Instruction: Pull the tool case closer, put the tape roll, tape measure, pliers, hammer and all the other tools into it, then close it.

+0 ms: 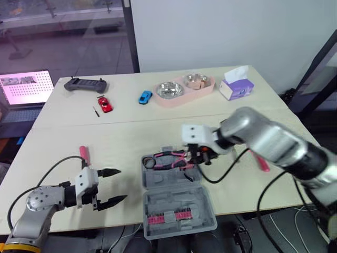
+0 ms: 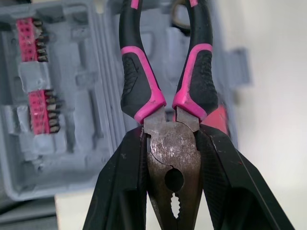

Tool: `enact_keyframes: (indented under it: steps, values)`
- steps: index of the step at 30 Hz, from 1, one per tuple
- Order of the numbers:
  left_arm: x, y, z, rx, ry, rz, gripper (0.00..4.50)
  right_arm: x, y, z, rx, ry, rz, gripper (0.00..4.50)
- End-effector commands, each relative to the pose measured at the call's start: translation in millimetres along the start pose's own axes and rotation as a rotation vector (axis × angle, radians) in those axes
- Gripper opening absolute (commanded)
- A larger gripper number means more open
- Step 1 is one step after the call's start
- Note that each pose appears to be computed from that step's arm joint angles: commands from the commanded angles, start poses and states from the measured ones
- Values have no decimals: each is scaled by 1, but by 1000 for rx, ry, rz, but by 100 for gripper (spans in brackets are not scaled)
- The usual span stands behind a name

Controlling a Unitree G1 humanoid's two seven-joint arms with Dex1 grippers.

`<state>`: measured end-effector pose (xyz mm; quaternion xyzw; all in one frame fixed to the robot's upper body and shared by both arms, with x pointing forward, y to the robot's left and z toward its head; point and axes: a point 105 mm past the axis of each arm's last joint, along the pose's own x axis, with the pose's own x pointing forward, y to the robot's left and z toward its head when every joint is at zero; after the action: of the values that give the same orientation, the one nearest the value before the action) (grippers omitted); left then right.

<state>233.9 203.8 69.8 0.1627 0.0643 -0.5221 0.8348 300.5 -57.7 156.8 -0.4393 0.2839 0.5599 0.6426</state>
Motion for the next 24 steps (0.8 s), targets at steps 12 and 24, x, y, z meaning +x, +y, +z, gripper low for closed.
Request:
enact_keyframes:
  steps: [12,24]
  values:
    - [2,-8,4,35,-18,18,450,16,8,22,-26,84,72,98]
    - [7,-9,8,33,-39,10,450,31,1,11,1,162,96,98]
